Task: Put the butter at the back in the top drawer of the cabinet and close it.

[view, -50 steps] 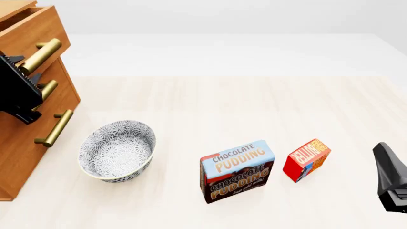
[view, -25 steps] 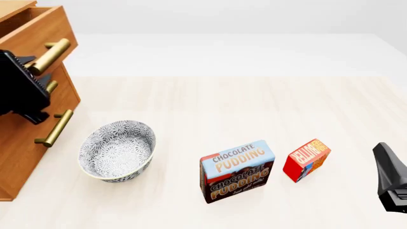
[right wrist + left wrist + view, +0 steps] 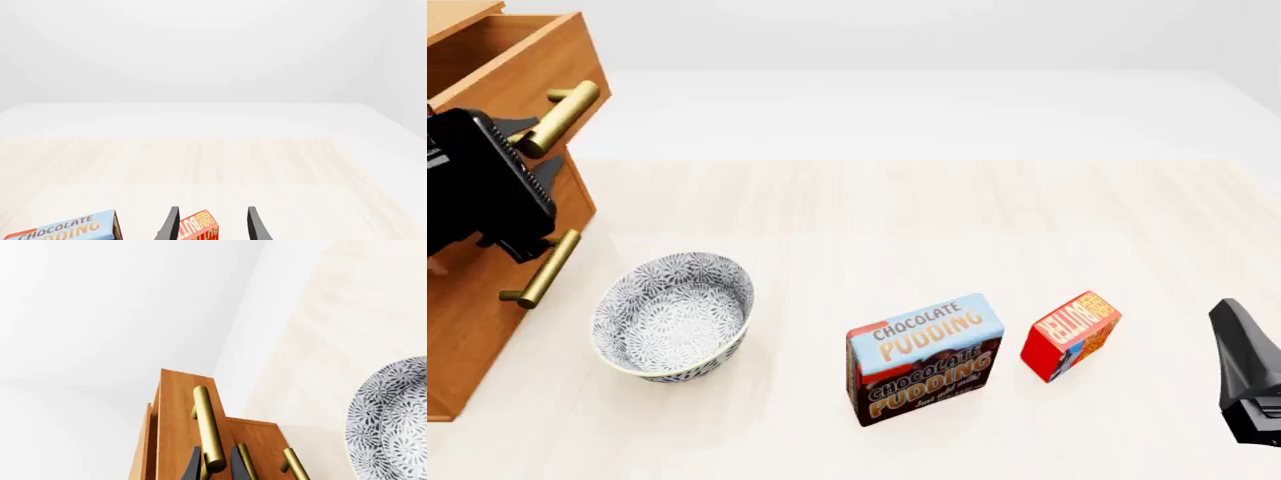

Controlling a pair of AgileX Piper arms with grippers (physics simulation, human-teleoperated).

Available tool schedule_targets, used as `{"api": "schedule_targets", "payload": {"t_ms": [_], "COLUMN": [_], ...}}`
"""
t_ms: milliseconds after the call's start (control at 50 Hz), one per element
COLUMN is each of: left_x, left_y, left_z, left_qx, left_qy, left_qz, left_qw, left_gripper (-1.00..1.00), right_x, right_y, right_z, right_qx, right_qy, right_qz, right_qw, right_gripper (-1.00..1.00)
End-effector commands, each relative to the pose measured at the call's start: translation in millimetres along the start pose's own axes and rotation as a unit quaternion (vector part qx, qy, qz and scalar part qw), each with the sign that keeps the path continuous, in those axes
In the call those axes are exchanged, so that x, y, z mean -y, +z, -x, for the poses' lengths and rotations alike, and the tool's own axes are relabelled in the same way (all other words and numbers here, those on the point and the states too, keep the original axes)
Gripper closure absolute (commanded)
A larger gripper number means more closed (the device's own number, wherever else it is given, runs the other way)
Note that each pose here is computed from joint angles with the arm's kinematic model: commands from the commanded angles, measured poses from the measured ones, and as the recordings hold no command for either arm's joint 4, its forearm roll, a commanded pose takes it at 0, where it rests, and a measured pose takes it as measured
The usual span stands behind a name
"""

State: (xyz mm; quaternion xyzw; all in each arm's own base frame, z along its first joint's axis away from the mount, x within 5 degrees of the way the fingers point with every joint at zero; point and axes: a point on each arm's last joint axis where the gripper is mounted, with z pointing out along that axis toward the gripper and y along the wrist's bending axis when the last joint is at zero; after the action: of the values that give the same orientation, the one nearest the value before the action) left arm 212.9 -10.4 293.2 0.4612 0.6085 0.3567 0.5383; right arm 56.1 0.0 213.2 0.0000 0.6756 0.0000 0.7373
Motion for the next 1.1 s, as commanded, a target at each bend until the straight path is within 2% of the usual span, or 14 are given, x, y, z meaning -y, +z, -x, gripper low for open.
{"api": "schedule_targets", "payload": {"t_ms": [20, 160, 220, 740, 880, 900, 1100], "left_x": [-3.8, -3.6, -3.1, -7.0, -15.5, -16.2, -26.9], "left_y": [4, 1, 8, -15, -26, -27, -43], "left_z": [7.9, 10.6, 12.9, 22.4, 25.4, 25.1, 28.0], "left_qx": [0.011, 0.017, 0.022, 0.044, 0.048, 0.047, 0.053], "left_qy": [-0.041, -0.039, -0.039, -0.037, -0.043, -0.044, -0.047], "left_qz": [0.009, 0.008, 0.006, 0.005, 0.011, 0.011, 0.023], "left_qw": [0.9991, 0.999, 0.999, 0.9983, 0.9979, 0.9979, 0.9972], "left_gripper": [1.0, 1.0, 1.0, 1.0, 1.0, -1.0, -1.0], "right_x": [0, 0, 0, 0, 0, 0, 0], "right_y": [0, 0, 0, 0, 0, 0, 0], "right_z": [0, 0, 0, 0, 0, 0, 0], "right_qx": [0.0, 0.0, 0.0, 0.0, 0.0, 0.0, 0.0], "right_qy": [0.0, 0.0, 0.0, 0.0, 0.0, 0.0, 0.0], "right_qz": [0.0, 0.0, 0.0, 0.0, 0.0, 0.0, 0.0], "right_qw": [1.0, 1.0, 1.0, 1.0, 1.0, 1.0, 1.0], "right_gripper": [-1.0, -1.0, -1.0, -1.0, -1.0, -1.0, -1.0]}}
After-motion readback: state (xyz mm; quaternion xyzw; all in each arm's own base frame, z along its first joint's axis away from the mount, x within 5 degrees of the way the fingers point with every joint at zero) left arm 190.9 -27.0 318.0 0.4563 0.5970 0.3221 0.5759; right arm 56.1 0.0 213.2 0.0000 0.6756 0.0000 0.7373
